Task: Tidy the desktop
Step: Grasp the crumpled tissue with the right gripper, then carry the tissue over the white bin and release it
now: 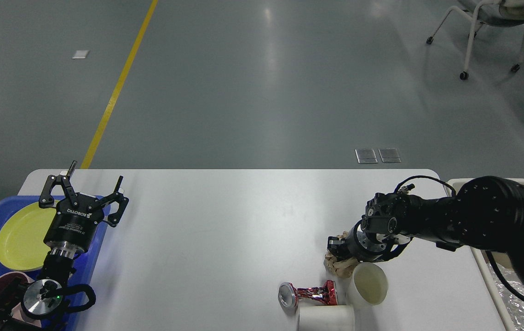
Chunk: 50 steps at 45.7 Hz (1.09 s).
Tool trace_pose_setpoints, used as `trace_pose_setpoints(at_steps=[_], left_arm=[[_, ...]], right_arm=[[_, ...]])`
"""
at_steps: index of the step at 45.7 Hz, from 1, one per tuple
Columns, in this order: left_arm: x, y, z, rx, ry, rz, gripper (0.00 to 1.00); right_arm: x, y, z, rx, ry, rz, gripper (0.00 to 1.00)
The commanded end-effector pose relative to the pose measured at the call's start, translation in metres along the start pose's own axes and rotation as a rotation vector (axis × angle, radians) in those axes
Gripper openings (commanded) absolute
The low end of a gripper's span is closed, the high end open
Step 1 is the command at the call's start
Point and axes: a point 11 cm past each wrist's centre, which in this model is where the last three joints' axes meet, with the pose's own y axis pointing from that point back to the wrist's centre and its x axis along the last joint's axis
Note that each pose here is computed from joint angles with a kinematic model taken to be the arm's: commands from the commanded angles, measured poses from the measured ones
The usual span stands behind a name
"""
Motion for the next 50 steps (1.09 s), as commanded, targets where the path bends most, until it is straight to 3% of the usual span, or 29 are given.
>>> trace_pose_setpoints(at_steps=[1,18,28,45,50], left_arm=[[0.0,0.0,0.0,-0.001,0.0,0.0,0.96],[0.0,0.0,0.0,0.0,0.0,0.0,0.96],[0.0,0.0,0.0,0.0,0.0,0.0,0.96],[0.0,0.0,0.0,0.0,0.0,0.0,0.96],[0.0,0.0,0.0,0.0,0.0,0.0,0.96]], right_arm=[[0.003,0.004,0.002,-0.002,-0.01,0.022,0.0],[0.022,0.034,-0.002,0.011,-0.009,0.043,0.0],[0.022,0.111,0.004,0.008,0.02,-0.016,0.0],[0.028,0.275,0.0,-0.025,0.129,-0.039,0.0],[0.017,0.299,-0.002,0.009,0.125,-0.027,0.0]])
